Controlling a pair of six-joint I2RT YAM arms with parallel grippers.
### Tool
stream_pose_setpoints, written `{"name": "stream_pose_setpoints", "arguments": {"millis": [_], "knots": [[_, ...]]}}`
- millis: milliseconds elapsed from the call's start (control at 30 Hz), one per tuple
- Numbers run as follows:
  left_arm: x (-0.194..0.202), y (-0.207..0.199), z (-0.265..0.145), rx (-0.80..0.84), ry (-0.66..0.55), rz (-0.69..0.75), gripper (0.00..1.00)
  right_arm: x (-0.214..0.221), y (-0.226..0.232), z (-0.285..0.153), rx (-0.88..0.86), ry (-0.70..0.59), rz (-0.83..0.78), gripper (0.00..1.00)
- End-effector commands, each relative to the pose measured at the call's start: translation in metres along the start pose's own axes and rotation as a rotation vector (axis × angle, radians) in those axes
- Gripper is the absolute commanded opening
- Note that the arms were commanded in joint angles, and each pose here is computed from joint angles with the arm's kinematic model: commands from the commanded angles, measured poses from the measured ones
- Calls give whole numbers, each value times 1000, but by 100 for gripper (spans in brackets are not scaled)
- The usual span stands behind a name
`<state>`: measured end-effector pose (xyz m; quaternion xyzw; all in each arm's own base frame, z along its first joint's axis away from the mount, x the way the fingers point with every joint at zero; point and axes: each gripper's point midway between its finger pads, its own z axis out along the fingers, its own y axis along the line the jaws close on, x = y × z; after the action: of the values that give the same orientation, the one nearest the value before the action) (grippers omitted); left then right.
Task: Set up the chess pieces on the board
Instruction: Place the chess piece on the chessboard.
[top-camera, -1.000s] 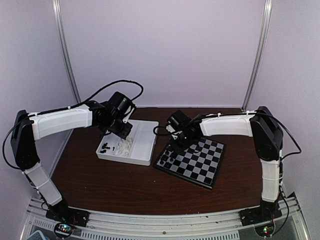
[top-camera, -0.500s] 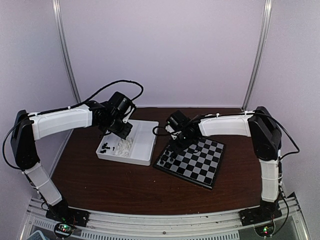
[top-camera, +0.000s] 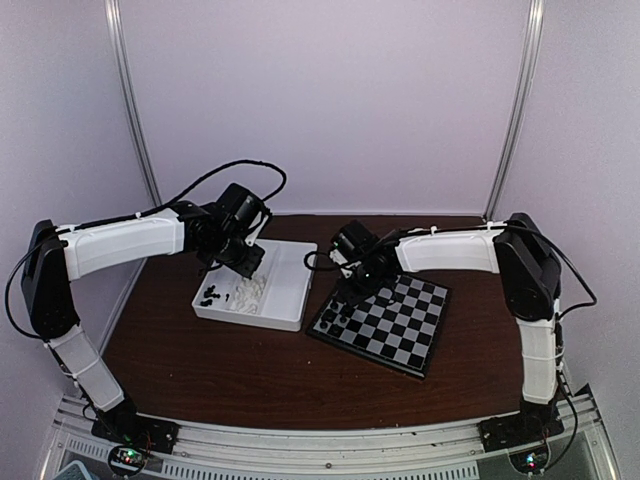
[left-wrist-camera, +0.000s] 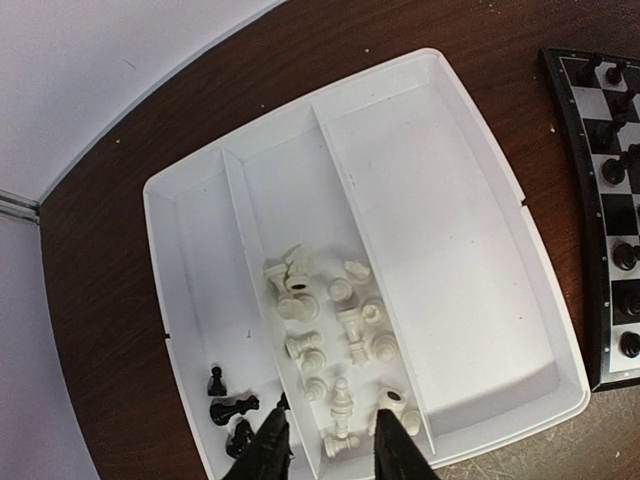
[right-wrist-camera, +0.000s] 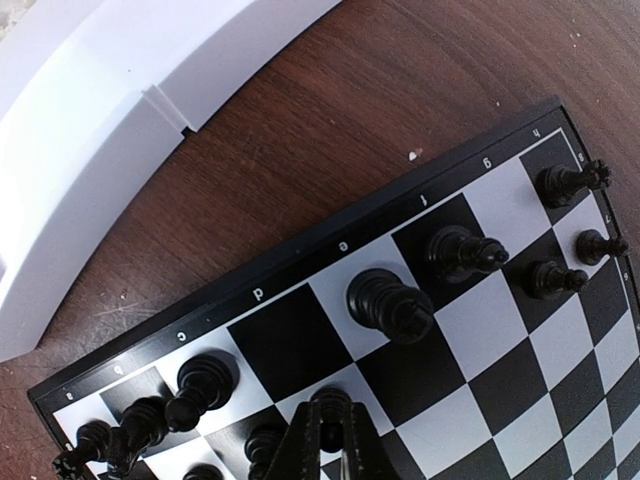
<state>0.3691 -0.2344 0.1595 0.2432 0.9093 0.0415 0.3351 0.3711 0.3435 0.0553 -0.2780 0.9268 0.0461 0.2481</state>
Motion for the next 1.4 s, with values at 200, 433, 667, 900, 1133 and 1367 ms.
{"name": "stream_pose_setpoints", "arguments": {"millis": [200,433,667,900,1133,1367], "knots": [[-8,8,-5,-17,-29,-16,30,0,-13,0,57,10,-15,6],[-8,8,-4,-18,-28,-16,30,6,-13,2,56,28,-13,7],[-9,5,-2,-7,-26,-18,30,8,-12,1,49,29,-10,8],[-8,6,-2,-9,-24,-19,30,10,-12,0,49,36,-12,8],[-9,6,-2,-8,-28,-19,30,11,-14,-2,52,36,-11,9],[-9,6,-3,-9,-28,-17,30,12,-13,-1,48,42,-10,10]]}}
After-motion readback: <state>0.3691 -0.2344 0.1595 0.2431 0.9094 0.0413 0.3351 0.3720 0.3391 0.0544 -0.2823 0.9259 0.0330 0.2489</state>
